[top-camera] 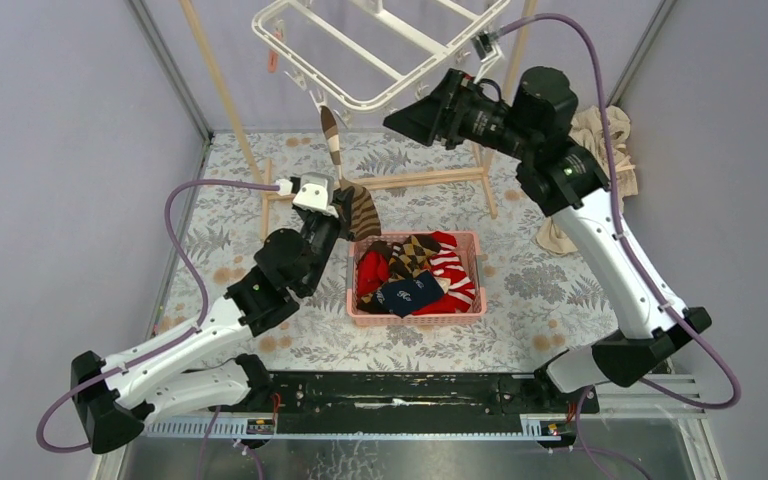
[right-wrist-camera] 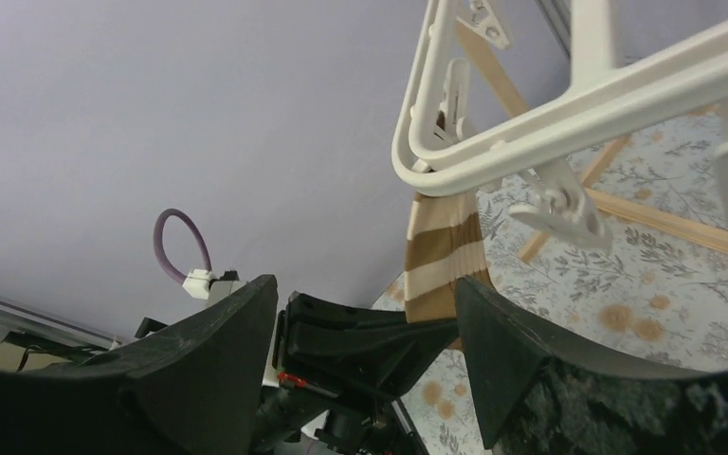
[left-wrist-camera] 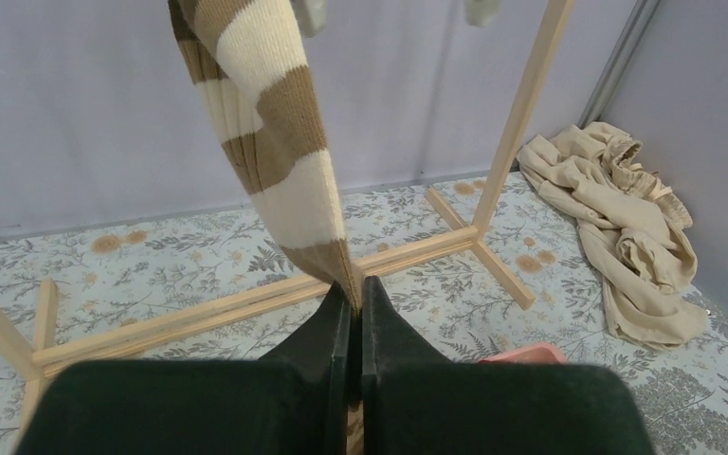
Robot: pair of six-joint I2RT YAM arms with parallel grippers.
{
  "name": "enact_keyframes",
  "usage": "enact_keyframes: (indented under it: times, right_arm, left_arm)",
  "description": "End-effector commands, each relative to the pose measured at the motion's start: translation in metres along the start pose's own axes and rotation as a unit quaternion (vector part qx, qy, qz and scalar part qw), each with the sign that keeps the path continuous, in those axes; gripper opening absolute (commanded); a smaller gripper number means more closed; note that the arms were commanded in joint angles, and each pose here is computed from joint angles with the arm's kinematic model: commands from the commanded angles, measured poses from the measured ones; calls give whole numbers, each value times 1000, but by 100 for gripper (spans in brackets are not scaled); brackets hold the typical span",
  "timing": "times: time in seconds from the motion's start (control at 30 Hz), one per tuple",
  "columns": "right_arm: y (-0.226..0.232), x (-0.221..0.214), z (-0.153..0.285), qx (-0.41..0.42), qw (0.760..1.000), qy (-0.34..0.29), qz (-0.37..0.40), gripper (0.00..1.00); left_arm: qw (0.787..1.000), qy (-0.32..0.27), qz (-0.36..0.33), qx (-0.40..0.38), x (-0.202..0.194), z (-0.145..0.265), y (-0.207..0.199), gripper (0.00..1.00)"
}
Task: Remove the socks clipped to the hanger
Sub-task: Remove the sock from the hanger.
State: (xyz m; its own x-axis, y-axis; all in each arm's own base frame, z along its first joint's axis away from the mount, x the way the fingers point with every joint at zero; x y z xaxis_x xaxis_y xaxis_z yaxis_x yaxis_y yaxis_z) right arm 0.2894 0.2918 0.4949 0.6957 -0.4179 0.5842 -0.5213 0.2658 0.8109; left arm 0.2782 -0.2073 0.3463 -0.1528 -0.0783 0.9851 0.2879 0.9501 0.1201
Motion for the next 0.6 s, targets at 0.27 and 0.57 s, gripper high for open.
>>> enact_keyframes:
  times: [0.27, 0.57]
  right_arm:
    - [38, -18, -41, 33, 999, 2, 24, 75]
    - [53, -40, -64, 29, 999, 10, 39, 74]
  left_arm:
    - [1000, -4, -1, 23, 3, 18, 10, 0]
    - [999, 13, -11, 37, -10, 29, 17, 0]
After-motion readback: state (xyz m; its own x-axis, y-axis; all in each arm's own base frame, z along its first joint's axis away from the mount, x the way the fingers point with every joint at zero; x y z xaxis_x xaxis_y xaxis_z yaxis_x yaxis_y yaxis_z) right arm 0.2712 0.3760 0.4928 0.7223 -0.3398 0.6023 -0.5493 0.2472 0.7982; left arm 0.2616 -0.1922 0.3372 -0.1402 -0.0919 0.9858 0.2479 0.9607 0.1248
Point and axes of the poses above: each gripper's point midway between its finger pads, its own z axis back along the fingers, its own y axis along the line the jaws close on, x = y × z, the point moved 1 cm from there along z, back along the fingers, and after that the axes turned 13 degrees about -z, right-handed, at the moved point
